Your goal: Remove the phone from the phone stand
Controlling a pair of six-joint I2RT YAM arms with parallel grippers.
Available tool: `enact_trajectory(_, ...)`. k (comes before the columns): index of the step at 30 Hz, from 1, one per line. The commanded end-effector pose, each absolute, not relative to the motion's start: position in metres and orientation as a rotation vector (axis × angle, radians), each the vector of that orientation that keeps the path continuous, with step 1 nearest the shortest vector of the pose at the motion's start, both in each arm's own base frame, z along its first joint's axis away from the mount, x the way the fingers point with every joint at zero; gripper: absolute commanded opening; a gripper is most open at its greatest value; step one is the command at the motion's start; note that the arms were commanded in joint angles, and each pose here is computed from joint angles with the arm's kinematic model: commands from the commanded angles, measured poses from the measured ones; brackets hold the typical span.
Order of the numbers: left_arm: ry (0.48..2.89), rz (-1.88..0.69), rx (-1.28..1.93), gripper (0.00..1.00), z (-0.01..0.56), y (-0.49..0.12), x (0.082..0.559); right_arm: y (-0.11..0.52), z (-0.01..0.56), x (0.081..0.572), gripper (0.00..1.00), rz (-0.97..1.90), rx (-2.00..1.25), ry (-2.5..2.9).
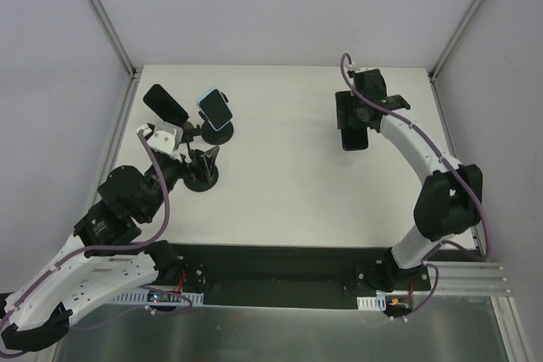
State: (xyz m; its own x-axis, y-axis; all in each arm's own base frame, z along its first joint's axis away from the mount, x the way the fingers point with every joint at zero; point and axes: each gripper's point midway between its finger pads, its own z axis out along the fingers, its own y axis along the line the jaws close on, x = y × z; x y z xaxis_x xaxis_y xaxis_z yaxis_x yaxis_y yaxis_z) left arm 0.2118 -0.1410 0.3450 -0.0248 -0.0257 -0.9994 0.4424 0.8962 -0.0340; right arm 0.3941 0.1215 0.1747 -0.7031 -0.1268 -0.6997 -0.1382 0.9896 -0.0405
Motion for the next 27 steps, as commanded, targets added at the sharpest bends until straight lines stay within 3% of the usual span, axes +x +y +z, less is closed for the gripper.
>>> enact_trajectory(1,1.536,-0.034,0.341,0.99,0.345,-0.08,0.214,0.072,0.163,0.419,0.24,-0.108,-0.25,2.47)
enact_trajectory(13,1.365,0.169,0.159,0.99,0.323,-0.03,0.213,-0.004,0.081,0.471,0.28,-0.14,-0.322,2.657)
enact_trajectory(27,1.406,0.191,0.122,0.99,0.307,-0.026,0.225,-0.015,0.037,0.463,0.81,-0.014,-0.302,2.762)
